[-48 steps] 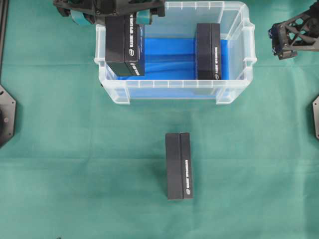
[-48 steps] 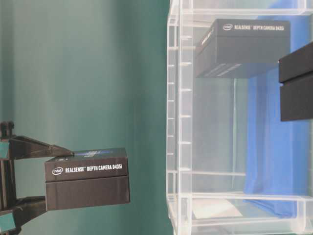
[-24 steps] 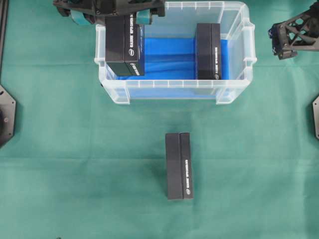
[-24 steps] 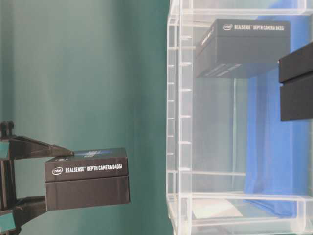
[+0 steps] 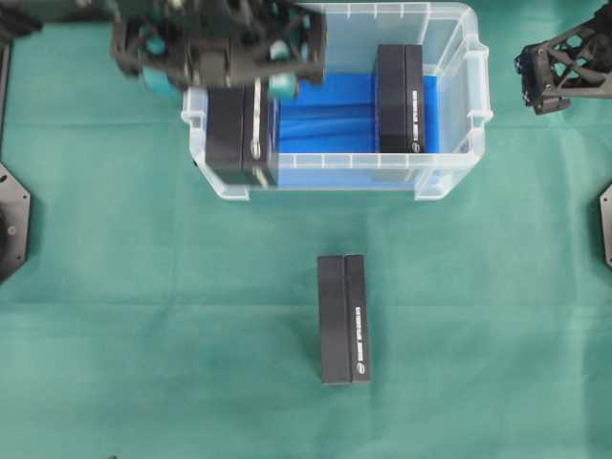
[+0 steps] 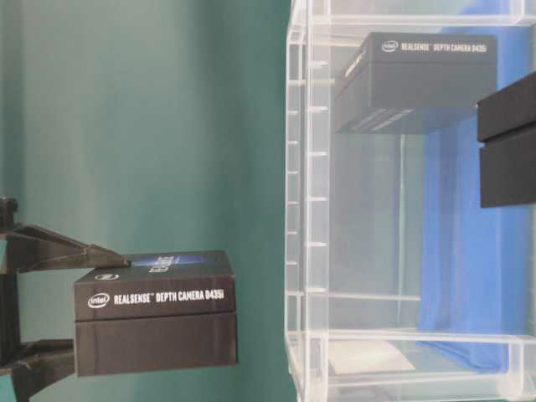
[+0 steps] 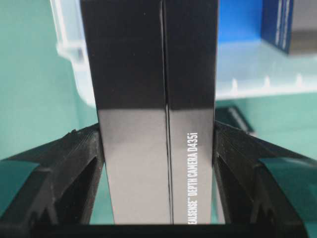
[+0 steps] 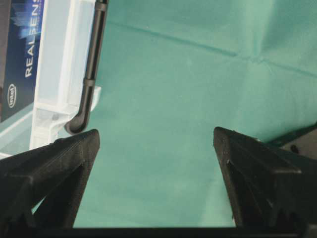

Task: Take out the box from the case.
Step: 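Carry the box forward and lower it left of the first box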

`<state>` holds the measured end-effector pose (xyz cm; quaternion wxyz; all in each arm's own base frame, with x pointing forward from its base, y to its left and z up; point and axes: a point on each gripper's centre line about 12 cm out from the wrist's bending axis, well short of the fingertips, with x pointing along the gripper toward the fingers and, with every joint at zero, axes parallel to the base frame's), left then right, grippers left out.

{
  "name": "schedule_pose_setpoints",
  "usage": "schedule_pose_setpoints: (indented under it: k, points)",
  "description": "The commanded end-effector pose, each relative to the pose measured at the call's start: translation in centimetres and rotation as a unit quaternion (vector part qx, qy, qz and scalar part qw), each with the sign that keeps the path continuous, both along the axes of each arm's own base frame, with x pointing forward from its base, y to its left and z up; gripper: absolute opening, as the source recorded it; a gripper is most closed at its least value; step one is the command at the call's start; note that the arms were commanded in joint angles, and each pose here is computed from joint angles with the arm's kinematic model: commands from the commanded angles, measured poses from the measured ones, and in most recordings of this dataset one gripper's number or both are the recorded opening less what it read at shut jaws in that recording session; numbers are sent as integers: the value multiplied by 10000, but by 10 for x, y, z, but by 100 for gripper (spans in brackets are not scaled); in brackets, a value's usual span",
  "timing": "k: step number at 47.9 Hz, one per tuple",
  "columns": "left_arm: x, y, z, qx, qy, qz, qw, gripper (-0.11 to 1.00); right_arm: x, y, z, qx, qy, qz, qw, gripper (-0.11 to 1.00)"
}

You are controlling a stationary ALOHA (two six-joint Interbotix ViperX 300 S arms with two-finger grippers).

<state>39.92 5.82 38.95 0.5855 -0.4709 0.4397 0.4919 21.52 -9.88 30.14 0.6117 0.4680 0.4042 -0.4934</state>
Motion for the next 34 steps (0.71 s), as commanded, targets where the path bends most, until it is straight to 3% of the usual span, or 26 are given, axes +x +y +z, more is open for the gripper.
schedule_pose_setpoints:
  k: [1,34]
  points:
    - [-12,-19,22,16,-310,-52,9995,60,1,0,9,-64,-138,22,9999,92]
    - [-26,-162,7,-370,-360,230,9984,60,1,0,9,-71,-135,30,9999,92]
